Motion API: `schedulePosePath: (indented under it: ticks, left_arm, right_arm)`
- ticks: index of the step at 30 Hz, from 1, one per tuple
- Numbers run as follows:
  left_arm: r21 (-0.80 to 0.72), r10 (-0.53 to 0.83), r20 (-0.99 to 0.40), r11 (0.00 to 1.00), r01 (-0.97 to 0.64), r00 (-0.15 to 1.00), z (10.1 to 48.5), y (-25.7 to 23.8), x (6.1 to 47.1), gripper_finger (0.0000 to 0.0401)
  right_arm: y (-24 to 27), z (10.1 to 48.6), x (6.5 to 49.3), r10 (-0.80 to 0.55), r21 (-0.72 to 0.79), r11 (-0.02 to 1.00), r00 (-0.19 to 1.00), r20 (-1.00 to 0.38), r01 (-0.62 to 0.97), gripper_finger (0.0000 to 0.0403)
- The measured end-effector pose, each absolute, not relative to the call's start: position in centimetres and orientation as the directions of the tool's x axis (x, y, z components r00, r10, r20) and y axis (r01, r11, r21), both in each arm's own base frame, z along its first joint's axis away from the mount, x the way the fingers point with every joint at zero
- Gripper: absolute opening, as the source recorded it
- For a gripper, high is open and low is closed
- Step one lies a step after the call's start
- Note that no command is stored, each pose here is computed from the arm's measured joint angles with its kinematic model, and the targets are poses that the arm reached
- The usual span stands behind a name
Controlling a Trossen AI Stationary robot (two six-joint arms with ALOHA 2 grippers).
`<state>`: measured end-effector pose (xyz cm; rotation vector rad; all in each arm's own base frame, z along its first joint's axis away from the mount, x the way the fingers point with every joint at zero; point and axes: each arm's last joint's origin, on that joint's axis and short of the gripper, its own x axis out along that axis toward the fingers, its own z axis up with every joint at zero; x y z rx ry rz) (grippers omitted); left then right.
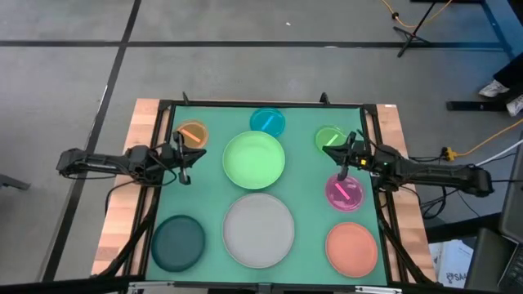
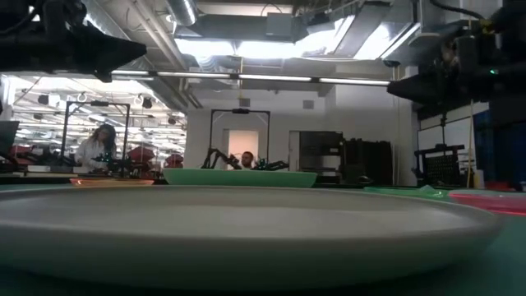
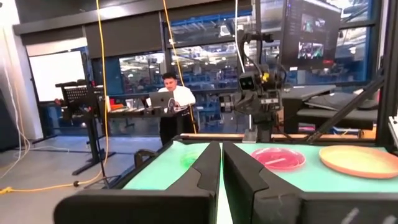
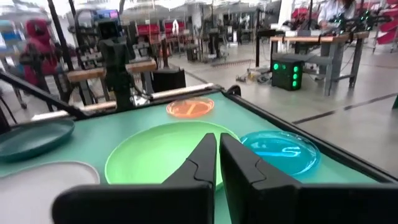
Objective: Stack plastic plates
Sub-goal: Stack the green plate on the gray plate
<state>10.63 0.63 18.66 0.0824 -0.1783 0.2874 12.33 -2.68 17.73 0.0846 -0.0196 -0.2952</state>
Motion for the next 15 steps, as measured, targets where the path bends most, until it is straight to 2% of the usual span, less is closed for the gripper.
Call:
schedulePosePath:
  ticks: [7, 11, 15]
  left_arm:
    - [0.139, 0.280, 0.186, 0.941, -0.307, 0.942, 18.7, 0.8, 11.3, 0.0011]
    - [0.193, 0.205, 0.203, 0.950, -0.244, 0.958, 18.8, 0.8, 11.6, 0.0011]
    - [0.202, 0.201, 0.189, 0.950, -0.239, 0.961, 18.7, 0.9, 11.8, 0.0011]
  right_arm:
    - [-3.1, 19.4, 14.8, -0.282, 0.009, 0.959, 0.957, -0.069, 0.283, 0.0017]
    - [-3.2, 19.8, 16.0, -0.217, 0.011, 0.976, 0.969, -0.116, 0.220, 0.0017]
    - [-3.2, 19.6, 17.3, -0.165, 0.023, 0.985, 0.972, -0.170, 0.171, 0.0017]
